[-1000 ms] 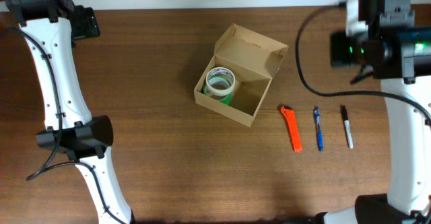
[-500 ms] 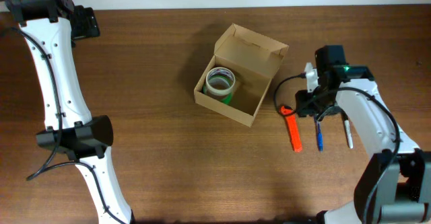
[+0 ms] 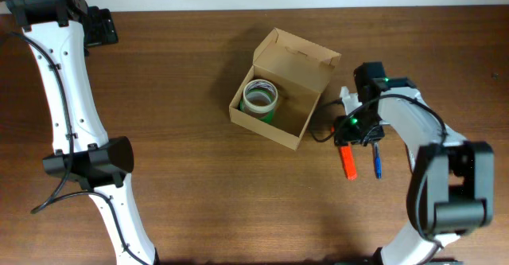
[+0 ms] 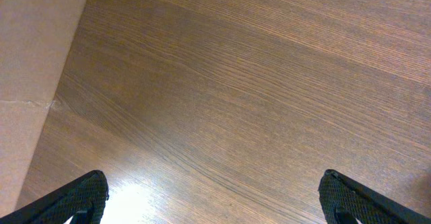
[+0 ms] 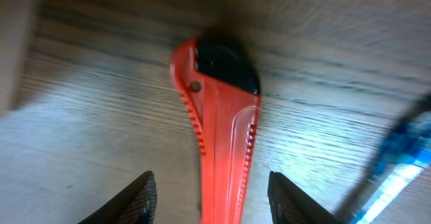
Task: Pack container
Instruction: 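Grasp the orange box cutter with the right gripper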
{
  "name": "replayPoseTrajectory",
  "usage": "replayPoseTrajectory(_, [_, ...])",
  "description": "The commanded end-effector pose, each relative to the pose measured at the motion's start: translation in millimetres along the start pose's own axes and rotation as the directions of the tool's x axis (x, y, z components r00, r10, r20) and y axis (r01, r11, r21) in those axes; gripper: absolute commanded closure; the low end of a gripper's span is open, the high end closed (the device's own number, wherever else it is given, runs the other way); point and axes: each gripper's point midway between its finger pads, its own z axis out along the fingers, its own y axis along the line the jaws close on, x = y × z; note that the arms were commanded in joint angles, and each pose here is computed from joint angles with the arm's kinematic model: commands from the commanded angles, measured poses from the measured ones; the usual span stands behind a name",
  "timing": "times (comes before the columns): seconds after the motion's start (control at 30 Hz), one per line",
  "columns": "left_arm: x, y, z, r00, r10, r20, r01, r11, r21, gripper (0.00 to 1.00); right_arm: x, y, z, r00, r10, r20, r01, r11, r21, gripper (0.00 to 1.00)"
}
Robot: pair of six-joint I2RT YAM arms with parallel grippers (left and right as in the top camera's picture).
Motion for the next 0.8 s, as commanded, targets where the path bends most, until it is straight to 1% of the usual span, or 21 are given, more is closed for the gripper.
replayPoseTrajectory(0.0, [-0.9,1.9,-3.2,1.0,0.004,0.008,-0.004,1.0,0.001,0.0,9.4,2.7,21.8,0.998,-0.005,-0.07,0.004,1.0,-0.021,0.45])
replayPoseTrajectory(0.17, [-1.0,1.9,-3.3,1.0,0.004,0.008,-0.004,1.0,0.001,0.0,9.4,0.1,33.4,0.996,-0.001,-0.09,-0.001,1.0,-0.017,0.45])
replayPoseTrajectory(0.23, [-0.9,1.9,-3.2,1.0,0.004,0.008,-0.004,1.0,0.001,0.0,8.9,-0.3,36.8,0.996,0.014,-0.093,-0.015,1.0,-0.016,0.57])
replayPoseTrajectory(0.27, [-0.9,1.9,-3.2,1.0,0.004,0.008,-0.004,1.0,0.001,0.0,8.3,-0.5,37.3,0.996,0.013,-0.092,-0.015,1.0,-0.015,0.65])
replayPoseTrajectory(0.33, [-0.9,1.9,-3.2,1.0,0.004,0.008,-0.004,1.0,0.001,0.0,6.7,-0.7,37.5,0.996,0.013,-0.085,-0.014,1.0,-0.014,0.73])
replayPoseTrajectory(0.4, [-0.9,1.9,-3.2,1.0,0.004,0.008,-0.004,1.0,0.001,0.0,5.6,-1.8,37.5,0.996,0.021,-0.081,-0.022,1.0,-0.01,0.76])
replayPoseTrajectory(0.53, [-0.9,1.9,-3.2,1.0,0.004,0.008,-0.004,1.0,0.001,0.0,2.4,-2.8,37.5,0.997,0.038,-0.068,-0.038,0.999,-0.004,0.8])
replayPoseTrajectory(0.67, [-0.9,1.9,-3.2,1.0,0.004,0.008,-0.004,1.0,0.001,0.0,-5.0,-2.4,29.6,0.999,0.035,-0.038,-0.035,0.999,-0.003,0.8])
replayPoseTrajectory(0.77, [-1.0,1.9,-3.3,1.0,0.004,0.008,-0.004,1.0,0.001,0.0,-25.5,0.2,-10.5,0.997,0.021,0.073,-0.022,1.0,0.006,0.79])
